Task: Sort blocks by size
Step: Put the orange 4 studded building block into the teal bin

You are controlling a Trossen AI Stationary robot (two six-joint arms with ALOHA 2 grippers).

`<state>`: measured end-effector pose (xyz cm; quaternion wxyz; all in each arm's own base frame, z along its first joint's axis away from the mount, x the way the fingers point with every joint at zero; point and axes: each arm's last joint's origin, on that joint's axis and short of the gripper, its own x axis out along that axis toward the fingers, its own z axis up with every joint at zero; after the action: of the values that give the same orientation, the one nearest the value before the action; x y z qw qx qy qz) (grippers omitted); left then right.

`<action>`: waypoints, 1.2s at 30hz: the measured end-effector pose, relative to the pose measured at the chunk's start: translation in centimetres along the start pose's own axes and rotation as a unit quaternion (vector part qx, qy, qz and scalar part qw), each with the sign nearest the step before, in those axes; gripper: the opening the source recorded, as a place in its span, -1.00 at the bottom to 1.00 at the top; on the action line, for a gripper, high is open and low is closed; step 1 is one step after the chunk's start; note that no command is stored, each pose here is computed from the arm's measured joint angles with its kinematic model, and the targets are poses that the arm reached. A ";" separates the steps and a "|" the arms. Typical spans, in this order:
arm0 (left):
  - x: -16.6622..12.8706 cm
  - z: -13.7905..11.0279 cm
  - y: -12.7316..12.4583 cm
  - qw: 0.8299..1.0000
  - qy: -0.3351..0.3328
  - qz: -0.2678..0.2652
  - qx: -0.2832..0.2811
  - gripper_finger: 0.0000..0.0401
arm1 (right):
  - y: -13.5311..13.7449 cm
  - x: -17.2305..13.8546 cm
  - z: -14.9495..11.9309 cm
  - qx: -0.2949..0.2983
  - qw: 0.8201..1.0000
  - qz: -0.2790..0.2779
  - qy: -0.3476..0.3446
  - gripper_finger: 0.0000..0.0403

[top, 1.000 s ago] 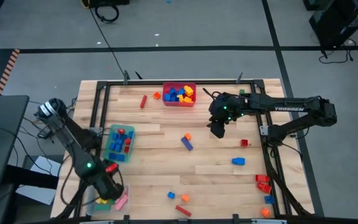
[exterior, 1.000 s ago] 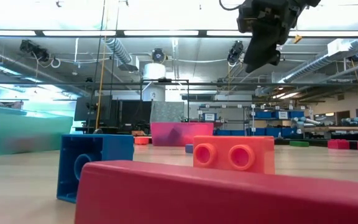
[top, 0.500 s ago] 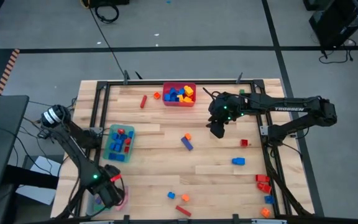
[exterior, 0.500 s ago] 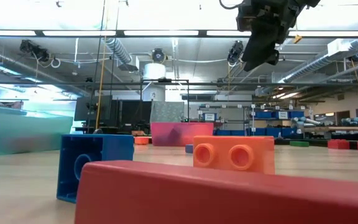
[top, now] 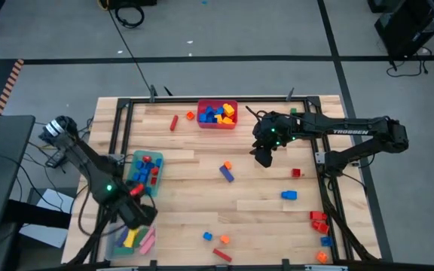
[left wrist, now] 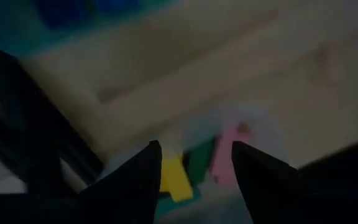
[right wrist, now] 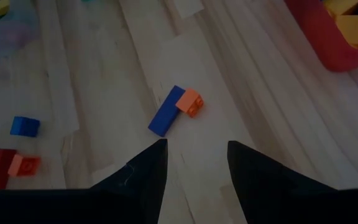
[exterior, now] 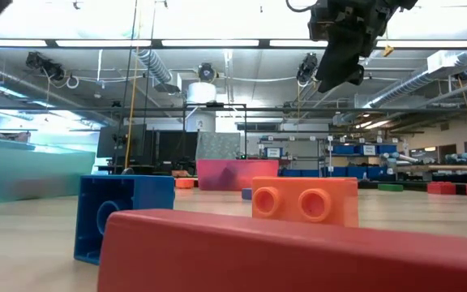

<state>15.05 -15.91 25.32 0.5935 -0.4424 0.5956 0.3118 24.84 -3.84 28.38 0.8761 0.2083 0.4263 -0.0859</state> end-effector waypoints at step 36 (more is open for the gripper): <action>-1.3 1.9 1.7 0.916 -0.097 0.063 0.384 0.01 | 6.7 12.4 1.2 0.098 0.986 -0.135 -0.011 0.02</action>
<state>14.22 -13.34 26.12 0.7515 -0.1101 0.6359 0.1372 35.59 1.94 21.30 0.8364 0.2326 0.4303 -0.2474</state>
